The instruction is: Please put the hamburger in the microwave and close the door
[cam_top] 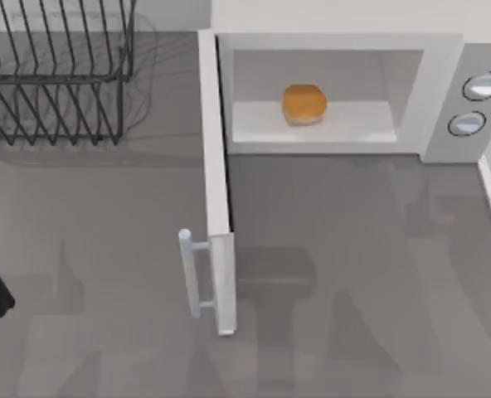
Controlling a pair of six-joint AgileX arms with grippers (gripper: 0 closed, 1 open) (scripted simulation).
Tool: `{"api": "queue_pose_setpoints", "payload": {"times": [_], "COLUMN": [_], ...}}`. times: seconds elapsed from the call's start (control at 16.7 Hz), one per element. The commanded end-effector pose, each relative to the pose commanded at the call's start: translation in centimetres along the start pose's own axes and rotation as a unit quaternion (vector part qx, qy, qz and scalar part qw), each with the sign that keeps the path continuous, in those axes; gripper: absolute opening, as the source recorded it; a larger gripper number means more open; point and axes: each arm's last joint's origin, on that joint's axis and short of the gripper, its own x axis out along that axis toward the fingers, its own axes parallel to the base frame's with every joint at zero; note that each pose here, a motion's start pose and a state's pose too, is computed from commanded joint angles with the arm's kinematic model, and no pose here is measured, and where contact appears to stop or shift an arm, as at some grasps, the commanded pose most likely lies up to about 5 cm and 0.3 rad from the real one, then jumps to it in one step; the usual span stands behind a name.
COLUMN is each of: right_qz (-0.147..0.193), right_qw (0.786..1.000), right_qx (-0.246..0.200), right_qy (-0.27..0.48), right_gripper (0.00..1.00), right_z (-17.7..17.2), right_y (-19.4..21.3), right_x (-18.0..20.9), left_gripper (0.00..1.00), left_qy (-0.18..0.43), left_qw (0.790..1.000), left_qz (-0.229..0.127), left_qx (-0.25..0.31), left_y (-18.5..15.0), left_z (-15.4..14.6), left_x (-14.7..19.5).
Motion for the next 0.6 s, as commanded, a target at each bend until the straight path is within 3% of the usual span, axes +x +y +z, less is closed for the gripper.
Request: {"api": "queue_pose_setpoints", "payload": {"times": [0.24,0.6], "right_qz": [0.013,0.020], "right_qw": [0.998,0.995], "right_qx": [-0.010,-0.041], "right_qy": [-0.053,-0.092], "right_gripper": [1.00,1.00], "right_z": [-3.7,-8.5], "right_y": [-4.2,-6.4], "right_x": [-3.9,-4.9], "left_gripper": [1.00,1.00], "left_qy": [0.000,0.000], "left_qw": [1.000,1.000], "left_qz": [0.000,0.000], "left_qx": [0.000,0.000], "left_y": [0.0,0.0], "left_z": [0.0,0.0], "left_x": [0.0,0.0]}}
